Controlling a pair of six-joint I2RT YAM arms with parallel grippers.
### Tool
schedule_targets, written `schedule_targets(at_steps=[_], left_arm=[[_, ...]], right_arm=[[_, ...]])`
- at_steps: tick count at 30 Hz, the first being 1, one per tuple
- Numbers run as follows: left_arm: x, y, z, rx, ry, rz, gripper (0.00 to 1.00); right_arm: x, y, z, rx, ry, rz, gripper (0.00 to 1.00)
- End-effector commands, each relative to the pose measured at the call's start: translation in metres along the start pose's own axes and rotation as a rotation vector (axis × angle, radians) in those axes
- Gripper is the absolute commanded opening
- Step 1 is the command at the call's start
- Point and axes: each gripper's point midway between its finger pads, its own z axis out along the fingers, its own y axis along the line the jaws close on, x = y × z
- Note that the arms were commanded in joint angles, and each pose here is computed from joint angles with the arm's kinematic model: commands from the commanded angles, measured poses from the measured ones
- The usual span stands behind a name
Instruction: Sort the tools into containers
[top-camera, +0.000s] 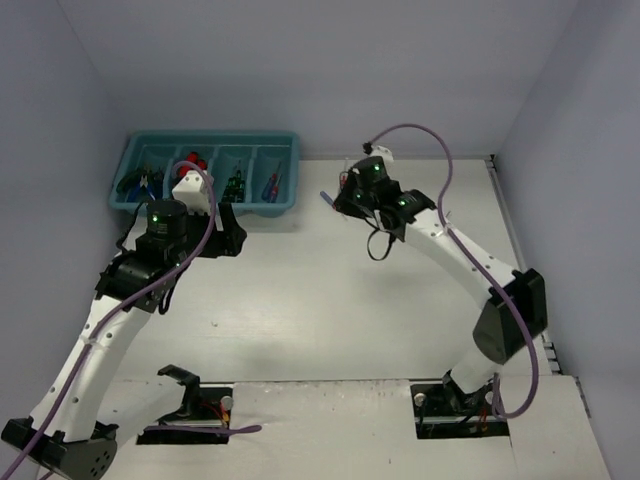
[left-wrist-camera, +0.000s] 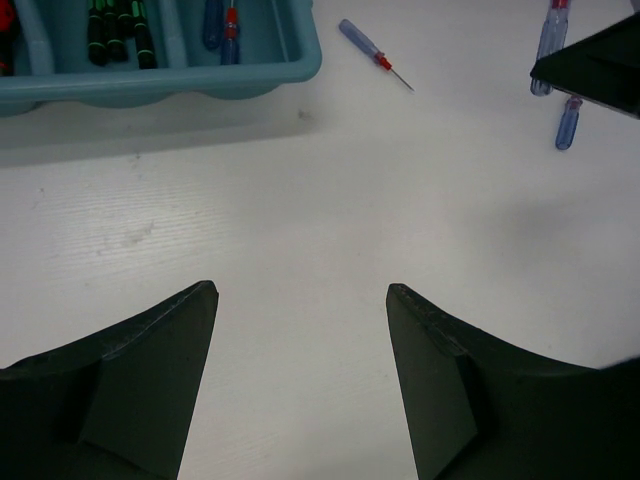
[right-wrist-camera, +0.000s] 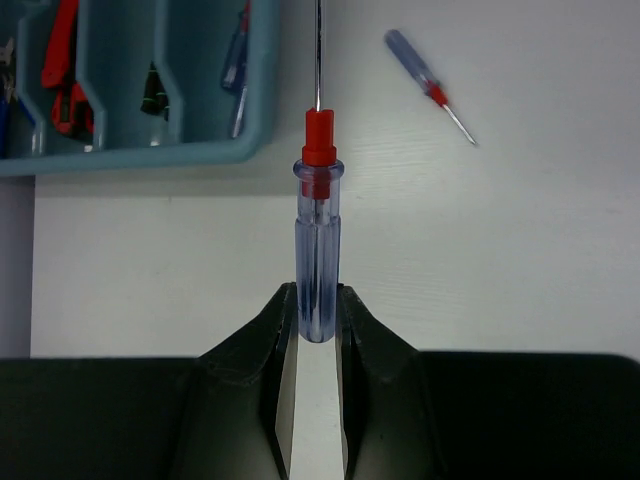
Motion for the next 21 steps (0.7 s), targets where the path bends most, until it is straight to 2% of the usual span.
schedule_targets(at_steps=[1, 7, 11, 13, 17, 21], left_arm=[[-0.003, 0.011, -0.019, -0.052, -0.028, 0.009, 0.67], [0.006, 0.017, -0.033, -0.079, -0.016, -0.006, 0.67], [0.013, 0.020, -0.040, -0.092, -0.002, -0.019, 0.67], [0.016, 0.021, -0.045, -0.093, -0.004, -0.022, 0.67], [0.019, 0.024, -0.052, -0.107, -0.007, -0.027, 0.67], [0.021, 0.025, -0.054, -0.111, -0.008, -0.027, 0.67]], right_arm=[[-0.012, 0.066, 0.054, -0.169, 0.012, -0.114, 0.00], [-0.045, 0.140, 0.097, -0.332, -0.052, -0.139, 0.01], [-0.034, 0.154, 0.143, -0.369, -0.047, -0.146, 0.05], [-0.040, 0.162, 0.154, -0.388, -0.076, -0.145, 0.17], [-0.035, 0.158, 0.172, -0.381, -0.093, -0.147, 0.49], [-0.052, 0.158, 0.160, -0.367, -0.144, -0.192, 0.63]])
